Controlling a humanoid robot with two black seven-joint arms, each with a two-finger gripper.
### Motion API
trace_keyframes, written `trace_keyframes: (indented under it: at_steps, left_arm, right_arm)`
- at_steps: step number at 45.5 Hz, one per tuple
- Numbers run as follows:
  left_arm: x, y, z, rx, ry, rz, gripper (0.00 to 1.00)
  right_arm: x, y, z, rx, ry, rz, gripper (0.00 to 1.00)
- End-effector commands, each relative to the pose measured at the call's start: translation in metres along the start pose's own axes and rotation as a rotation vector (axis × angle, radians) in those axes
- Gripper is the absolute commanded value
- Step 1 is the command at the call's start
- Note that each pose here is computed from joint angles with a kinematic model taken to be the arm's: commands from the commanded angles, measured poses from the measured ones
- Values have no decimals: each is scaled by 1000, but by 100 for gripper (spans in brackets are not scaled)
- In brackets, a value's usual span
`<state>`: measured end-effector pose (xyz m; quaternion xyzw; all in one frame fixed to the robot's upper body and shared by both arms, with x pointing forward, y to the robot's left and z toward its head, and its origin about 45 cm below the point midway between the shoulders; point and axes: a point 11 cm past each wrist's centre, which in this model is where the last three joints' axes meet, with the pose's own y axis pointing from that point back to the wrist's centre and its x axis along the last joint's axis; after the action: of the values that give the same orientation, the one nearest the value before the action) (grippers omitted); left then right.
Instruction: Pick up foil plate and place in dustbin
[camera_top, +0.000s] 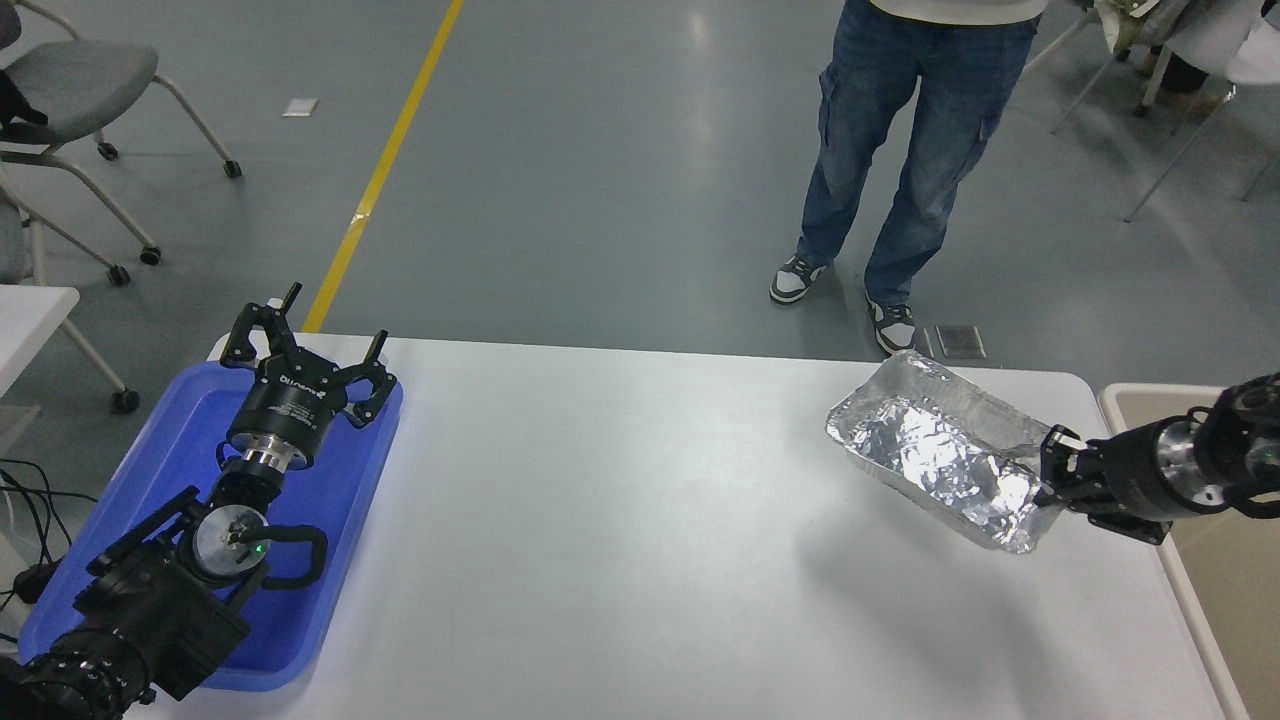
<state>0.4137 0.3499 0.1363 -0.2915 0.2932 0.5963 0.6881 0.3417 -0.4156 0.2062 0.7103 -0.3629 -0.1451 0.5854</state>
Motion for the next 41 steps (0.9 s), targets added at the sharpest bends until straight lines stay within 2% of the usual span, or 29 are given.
trace_keyframes:
  at_steps: [1,21,41]
  left_arm:
    - [0,0,0,0,0,0,100]
    - [0,0,0,0,0,0,100]
    - [0,0,0,0,0,2,100]
  right_arm:
    - [29,41,-20,32,13,57,0]
    - [67,113,-56,85,90,152,0]
    - [76,119,-54,70,86,185,0]
